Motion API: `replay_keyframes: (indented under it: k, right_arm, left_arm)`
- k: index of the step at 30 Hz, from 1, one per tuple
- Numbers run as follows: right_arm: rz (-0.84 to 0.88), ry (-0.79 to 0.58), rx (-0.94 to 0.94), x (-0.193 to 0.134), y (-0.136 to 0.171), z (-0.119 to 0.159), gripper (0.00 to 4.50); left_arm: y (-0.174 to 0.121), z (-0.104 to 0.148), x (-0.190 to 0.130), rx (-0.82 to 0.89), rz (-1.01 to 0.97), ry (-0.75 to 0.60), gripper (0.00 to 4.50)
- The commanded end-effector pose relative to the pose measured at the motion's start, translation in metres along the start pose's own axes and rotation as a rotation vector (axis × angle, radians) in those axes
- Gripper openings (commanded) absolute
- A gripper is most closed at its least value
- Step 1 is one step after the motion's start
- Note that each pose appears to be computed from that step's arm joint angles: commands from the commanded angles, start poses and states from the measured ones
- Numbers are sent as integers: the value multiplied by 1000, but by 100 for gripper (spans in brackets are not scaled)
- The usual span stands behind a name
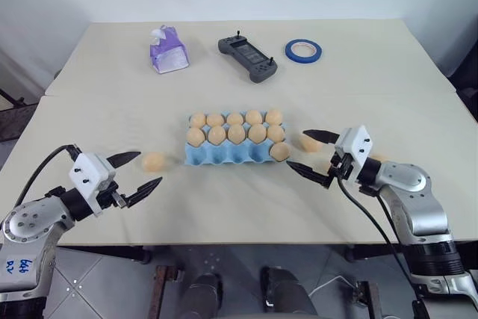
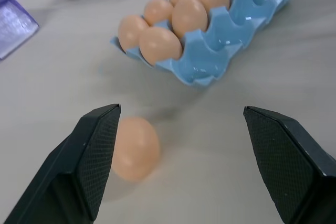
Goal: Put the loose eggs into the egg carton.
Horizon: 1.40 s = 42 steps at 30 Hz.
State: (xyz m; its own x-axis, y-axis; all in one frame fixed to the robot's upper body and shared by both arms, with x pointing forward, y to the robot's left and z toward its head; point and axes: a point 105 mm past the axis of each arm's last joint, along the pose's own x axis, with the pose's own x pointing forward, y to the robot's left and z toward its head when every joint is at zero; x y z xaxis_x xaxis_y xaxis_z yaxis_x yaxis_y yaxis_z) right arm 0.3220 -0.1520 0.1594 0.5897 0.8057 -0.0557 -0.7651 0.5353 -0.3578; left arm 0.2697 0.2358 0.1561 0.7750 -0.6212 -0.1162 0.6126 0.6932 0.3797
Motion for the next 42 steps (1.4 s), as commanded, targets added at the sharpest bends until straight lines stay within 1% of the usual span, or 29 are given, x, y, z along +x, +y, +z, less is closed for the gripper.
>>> replay_keyframes:
  k: [1, 4, 8, 10, 12, 13, 15, 18, 21, 24, 29, 32, 38, 42]
  right_arm:
    - [-23, -39, -9, -7, -2, 13, 450]
    - [-93, -40, 8, -21, -10, 16, 450]
    - [-248, -9, 20, -57, -23, 17, 450]
    - [-348, 44, 25, -85, -27, 10, 450]
    - [-429, 107, 28, -114, -25, -1, 450]
    - [-459, 123, 34, -123, -24, -4, 450]
    - [-574, 163, 57, -153, -21, -15, 450]
    - [-677, 204, 92, -178, -14, -29, 450]
    - [-719, 222, 129, -183, -8, -43, 450]
    - [-722, 212, 158, -177, -7, -53, 450]
    - [-641, 207, 155, -163, -15, -55, 450]
    - [-590, 220, 138, -159, -27, -56, 450]
    - [-526, 252, 113, -150, -65, -59, 450]
    - [-433, 264, 146, -129, -76, -67, 450]
  left_arm:
    - [2, 14, 4, 15, 4, -58, 400]
    - [-3, 15, 12, 13, -31, -61, 400]
    - [-18, 14, 24, 8, -119, -66, 400]
    - [-28, 15, 35, -5, -171, -87, 400]
    - [-40, 18, 44, -12, -240, -108, 400]
    - [-44, 19, 47, -14, -267, -113, 400]
    - [-55, 22, 57, -10, -337, -130, 400]
    - [-61, 26, 67, -12, -386, -151, 400]
    - [-61, 28, 73, -7, -409, -163, 400]
    - [-59, 30, 77, -12, -420, -172, 400]
    - [-59, 30, 77, -18, -435, -176, 400]
    - [-61, 29, 75, -24, -448, -174, 400]
    - [-61, 26, 72, -26, -426, -170, 400]
    - [-58, 24, 66, -21, -382, -162, 400]
